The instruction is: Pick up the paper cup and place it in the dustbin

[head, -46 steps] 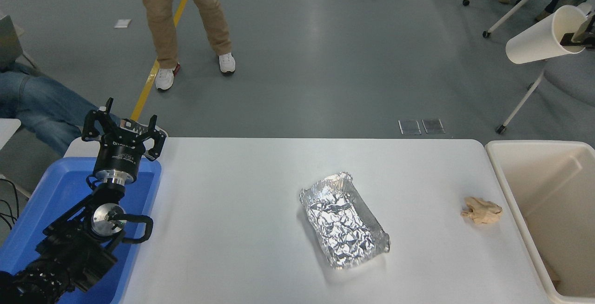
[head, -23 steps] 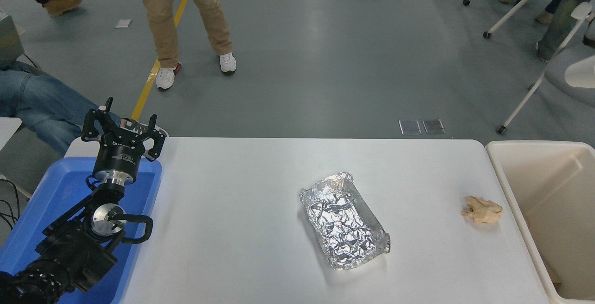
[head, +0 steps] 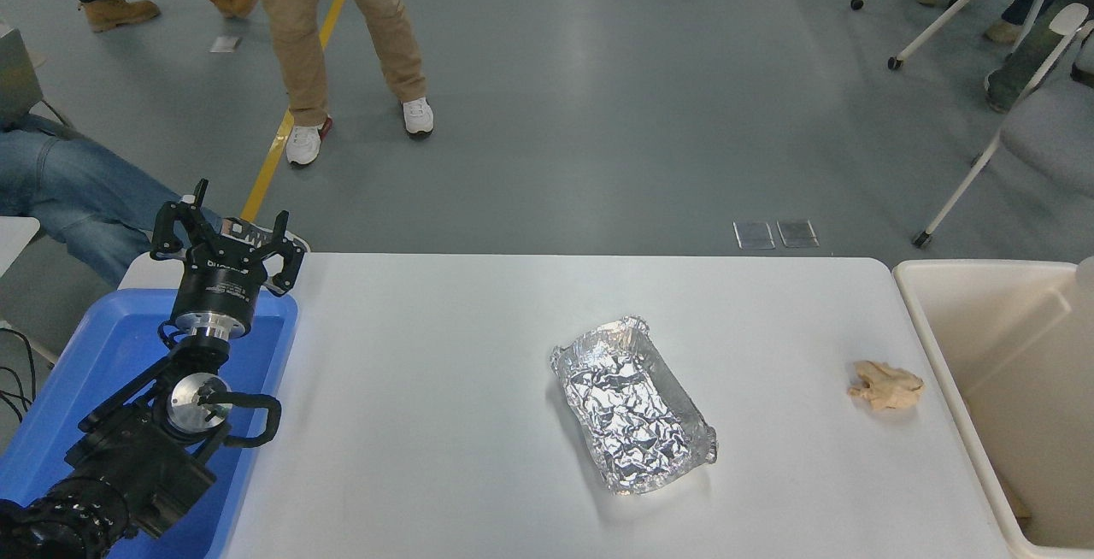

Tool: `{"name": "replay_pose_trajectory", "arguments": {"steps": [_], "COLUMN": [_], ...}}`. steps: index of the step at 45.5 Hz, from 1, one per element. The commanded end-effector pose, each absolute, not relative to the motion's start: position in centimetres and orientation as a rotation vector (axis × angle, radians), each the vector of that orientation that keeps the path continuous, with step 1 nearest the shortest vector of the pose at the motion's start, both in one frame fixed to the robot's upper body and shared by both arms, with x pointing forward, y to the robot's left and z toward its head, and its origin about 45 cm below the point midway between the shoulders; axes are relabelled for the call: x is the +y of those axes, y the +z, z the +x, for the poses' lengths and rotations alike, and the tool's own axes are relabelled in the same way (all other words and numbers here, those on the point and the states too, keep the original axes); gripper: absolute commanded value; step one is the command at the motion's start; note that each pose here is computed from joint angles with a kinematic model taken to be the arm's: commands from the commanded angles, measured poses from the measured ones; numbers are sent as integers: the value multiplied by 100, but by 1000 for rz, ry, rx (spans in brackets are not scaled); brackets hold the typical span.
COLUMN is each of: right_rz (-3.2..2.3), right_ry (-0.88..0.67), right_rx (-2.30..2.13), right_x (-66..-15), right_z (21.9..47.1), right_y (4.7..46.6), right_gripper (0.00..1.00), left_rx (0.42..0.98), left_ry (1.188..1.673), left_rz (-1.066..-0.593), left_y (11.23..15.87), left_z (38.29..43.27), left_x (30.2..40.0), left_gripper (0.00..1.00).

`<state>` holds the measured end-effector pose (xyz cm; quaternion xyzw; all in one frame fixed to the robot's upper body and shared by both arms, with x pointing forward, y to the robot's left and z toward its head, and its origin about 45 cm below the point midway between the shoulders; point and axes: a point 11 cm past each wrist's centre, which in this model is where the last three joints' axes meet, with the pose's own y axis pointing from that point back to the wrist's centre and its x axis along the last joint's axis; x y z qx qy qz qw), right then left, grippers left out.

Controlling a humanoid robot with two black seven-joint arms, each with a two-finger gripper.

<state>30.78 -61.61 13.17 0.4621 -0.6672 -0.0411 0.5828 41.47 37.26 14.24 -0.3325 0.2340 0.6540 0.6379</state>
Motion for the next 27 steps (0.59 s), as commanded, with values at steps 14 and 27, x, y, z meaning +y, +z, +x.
{"name": "replay_pose_trajectory", "arguments": {"steps": [14,27], "right_rz": [1074,1114], "right_ry": [-232,-209], "right_rx": [-1518,-1525], "right_x": [-5946,-5891], "right_z": [2609,2832], "right_y": [674,800], "right_gripper": [48,100], "left_rx": [534,535], "left_ry": [1493,1493], "left_rz": [-760,-759], "left_y": [1424,1423], "left_z": [4146,4146], "left_x": [3726,3725], "left_gripper": [99,99]}}
